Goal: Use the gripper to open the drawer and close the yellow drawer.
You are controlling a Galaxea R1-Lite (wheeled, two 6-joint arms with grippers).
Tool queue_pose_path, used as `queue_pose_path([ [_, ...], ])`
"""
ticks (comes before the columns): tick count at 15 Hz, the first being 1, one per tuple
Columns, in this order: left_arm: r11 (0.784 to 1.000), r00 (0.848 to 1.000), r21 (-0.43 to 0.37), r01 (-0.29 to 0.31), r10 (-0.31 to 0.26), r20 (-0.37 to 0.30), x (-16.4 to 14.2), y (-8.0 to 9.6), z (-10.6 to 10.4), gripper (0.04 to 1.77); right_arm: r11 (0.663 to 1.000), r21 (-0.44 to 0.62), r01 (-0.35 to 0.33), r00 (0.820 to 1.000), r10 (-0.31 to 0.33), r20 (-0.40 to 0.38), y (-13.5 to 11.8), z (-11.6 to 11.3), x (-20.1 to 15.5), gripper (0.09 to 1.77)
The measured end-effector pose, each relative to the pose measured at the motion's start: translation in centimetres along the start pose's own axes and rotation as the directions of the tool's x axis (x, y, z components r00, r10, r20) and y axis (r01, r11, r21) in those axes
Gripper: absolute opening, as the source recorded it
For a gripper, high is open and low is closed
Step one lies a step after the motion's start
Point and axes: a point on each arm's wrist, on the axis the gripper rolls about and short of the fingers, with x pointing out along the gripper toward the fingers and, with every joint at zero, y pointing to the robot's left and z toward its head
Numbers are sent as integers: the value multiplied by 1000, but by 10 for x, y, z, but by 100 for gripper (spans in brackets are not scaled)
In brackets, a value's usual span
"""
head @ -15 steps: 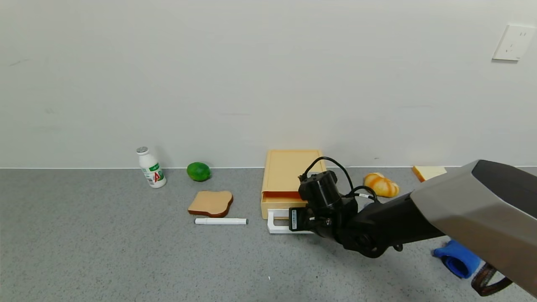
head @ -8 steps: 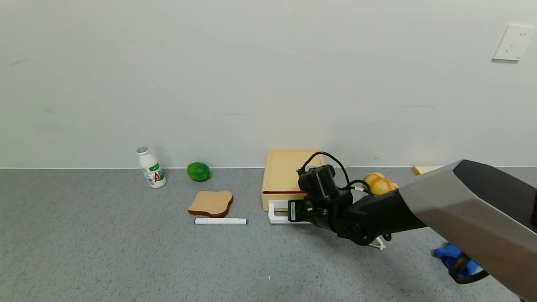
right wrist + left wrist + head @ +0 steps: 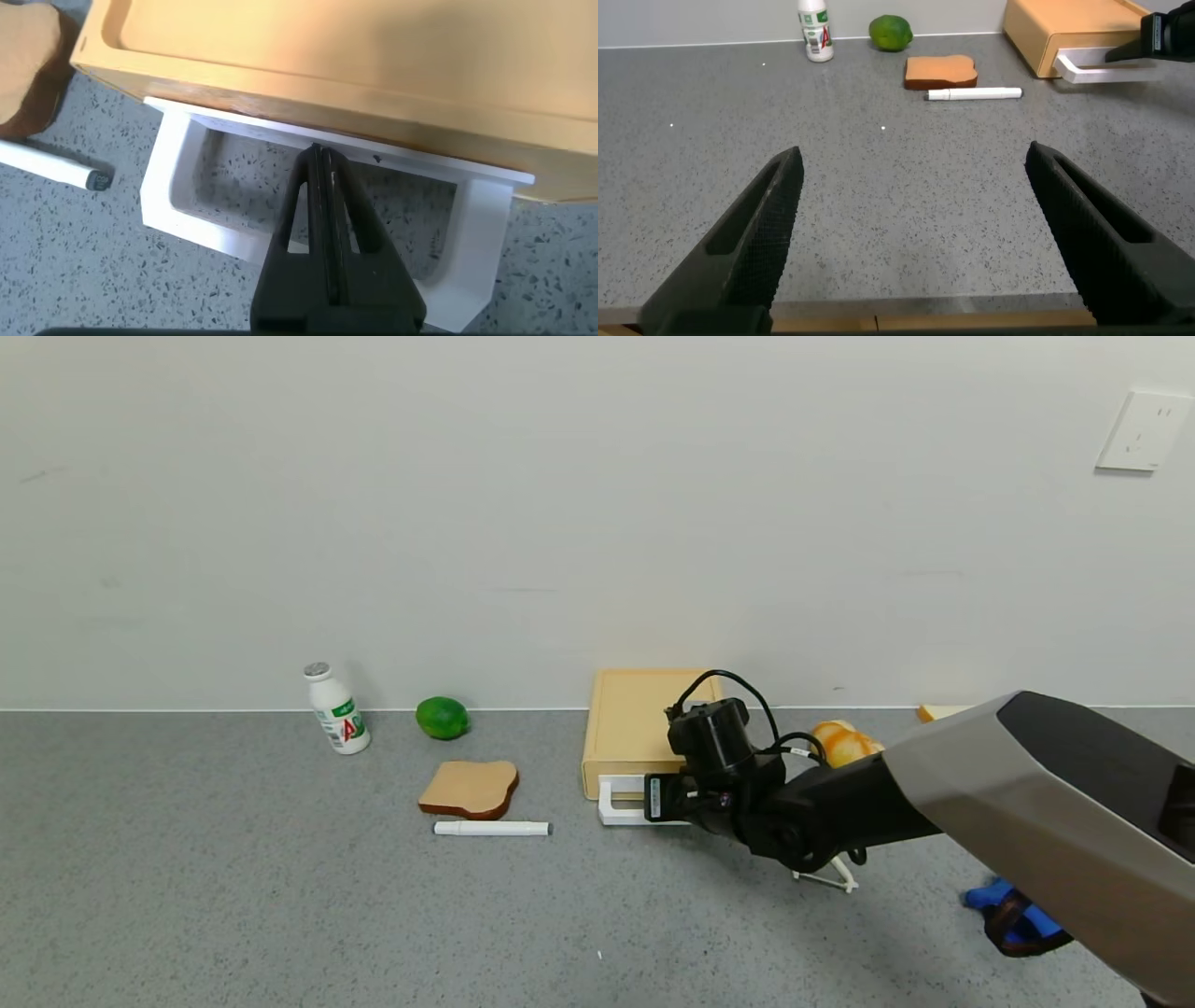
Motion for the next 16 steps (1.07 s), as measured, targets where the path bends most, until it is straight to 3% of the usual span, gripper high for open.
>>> queue_pose_path([
  [5, 1000, 1000, 0, 0, 0, 0, 0, 0, 0, 172, 1000, -1, -2, 1000, 2, 5, 1, 4, -8, 12],
  [10, 1000, 1000, 0, 1, -1, 0, 0, 0, 0, 172, 999, -47, -22, 1000, 23, 18, 5, 20, -58, 12],
  [16, 1000, 1000, -3, 1, -1, 0, 0, 0, 0, 172, 970, -160, -182, 983, 184, -2, -25, 30, -161, 12],
])
